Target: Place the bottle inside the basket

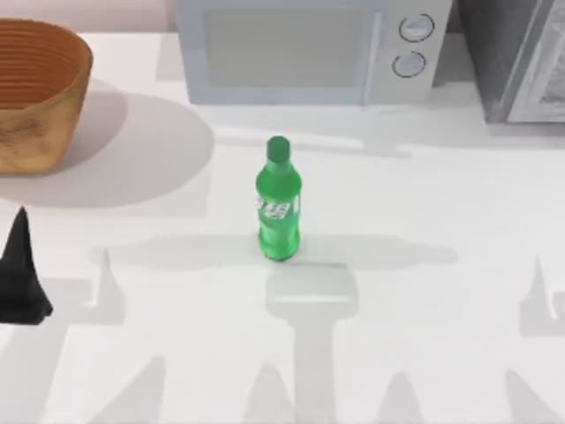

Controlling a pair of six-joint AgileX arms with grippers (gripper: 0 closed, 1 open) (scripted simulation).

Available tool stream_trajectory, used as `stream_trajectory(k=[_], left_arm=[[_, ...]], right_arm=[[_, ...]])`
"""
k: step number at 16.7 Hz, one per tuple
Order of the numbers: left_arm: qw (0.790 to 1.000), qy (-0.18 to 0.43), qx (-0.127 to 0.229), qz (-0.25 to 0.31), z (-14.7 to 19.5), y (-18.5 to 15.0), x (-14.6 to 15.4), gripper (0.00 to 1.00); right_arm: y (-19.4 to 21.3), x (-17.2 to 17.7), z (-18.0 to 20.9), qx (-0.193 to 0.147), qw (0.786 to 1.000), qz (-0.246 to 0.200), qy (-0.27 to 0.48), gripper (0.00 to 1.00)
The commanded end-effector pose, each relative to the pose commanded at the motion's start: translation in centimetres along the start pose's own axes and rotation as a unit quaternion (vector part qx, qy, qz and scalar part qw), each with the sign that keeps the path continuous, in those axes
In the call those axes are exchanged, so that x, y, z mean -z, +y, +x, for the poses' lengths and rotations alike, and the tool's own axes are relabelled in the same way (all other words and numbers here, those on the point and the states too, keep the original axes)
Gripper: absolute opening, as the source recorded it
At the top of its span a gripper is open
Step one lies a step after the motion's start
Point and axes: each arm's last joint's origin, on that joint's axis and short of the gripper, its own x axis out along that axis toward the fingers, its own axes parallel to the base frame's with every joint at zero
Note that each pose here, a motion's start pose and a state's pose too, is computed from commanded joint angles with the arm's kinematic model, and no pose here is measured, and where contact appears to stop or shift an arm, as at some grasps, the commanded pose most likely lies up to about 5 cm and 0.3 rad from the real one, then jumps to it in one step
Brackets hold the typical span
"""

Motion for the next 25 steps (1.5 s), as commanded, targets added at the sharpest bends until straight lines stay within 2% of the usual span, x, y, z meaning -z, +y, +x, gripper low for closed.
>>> stream_trajectory(k=[5,8,13,17,21,25], left_arm=[[0.997,0.01,0.081,0.006,3.7,-1.5,-1.0,1.0],[0.99,0.021,0.139,0.007,6.8,-3.1,-0.4,1.0],[0.97,0.04,0.239,0.008,11.3,-6.8,3.4,1.0],[0.951,0.047,0.304,0.009,12.8,-9.5,7.4,1.0],[0.938,0.046,0.343,0.01,13.1,-11.1,9.9,1.0],[0.936,0.045,0.35,0.01,13.1,-11.3,10.4,1.0]], right_arm=[[0.0,0.0,0.0,0.0,1.0,0.0,0.0,1.0],[0.0,0.0,0.0,0.0,1.0,0.0,0.0,1.0],[0.0,0.0,0.0,0.0,1.0,0.0,0.0,1.0],[0.0,0.0,0.0,0.0,1.0,0.0,0.0,1.0],[0.0,0.0,0.0,0.0,1.0,0.0,0.0,1.0],[0.0,0.0,0.0,0.0,1.0,0.0,0.0,1.0]])
